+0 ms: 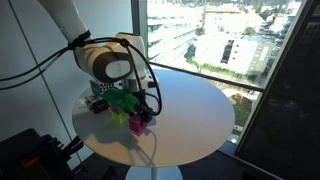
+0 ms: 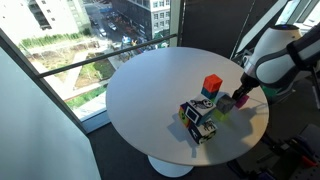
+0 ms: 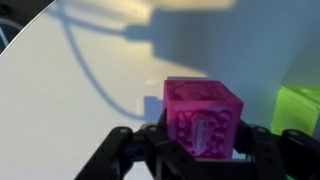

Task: Put the pink block on the table

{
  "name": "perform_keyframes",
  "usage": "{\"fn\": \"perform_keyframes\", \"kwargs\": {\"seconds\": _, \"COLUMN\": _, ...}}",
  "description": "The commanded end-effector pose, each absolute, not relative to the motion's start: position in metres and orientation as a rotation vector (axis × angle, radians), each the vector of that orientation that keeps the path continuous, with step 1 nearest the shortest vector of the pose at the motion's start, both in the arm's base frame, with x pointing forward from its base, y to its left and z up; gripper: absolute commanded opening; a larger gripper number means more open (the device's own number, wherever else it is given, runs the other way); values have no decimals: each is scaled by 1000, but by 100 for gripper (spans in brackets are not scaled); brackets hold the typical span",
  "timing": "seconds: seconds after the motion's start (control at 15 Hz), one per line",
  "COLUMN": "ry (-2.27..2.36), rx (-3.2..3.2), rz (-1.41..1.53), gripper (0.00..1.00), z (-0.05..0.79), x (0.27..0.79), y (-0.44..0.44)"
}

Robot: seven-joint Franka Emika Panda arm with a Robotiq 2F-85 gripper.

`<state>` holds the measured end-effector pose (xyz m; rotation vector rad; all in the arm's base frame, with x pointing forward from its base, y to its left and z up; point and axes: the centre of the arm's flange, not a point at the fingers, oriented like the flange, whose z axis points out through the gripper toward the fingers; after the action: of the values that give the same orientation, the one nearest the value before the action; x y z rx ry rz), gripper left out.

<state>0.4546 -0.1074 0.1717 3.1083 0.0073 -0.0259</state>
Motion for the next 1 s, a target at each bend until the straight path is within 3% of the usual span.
{"fn": "perform_keyframes", "kwargs": {"seconds": 0.0, "ry": 27, "rx": 3121, "rz": 3, "gripper": 81, "z": 172, "x": 460, "y": -114}}
{"fn": "perform_keyframes", "kwargs": {"seconds": 0.13, "ry": 21, "rx": 3125, "rz": 5, "gripper": 99, "z": 174, "x": 462, "y": -115}}
{"fn": "perform_keyframes", "kwargs": {"seconds": 0.2, "ry": 10, "rx": 3123, "rz": 6, "gripper": 100, "z": 176, "x": 463, "y": -116}}
{"fn": "perform_keyframes", "kwargs": {"seconds": 0.93, "ry": 4, "rx": 3101, "rz": 11, "gripper": 100, "z": 223, "x": 476, "y": -116}}
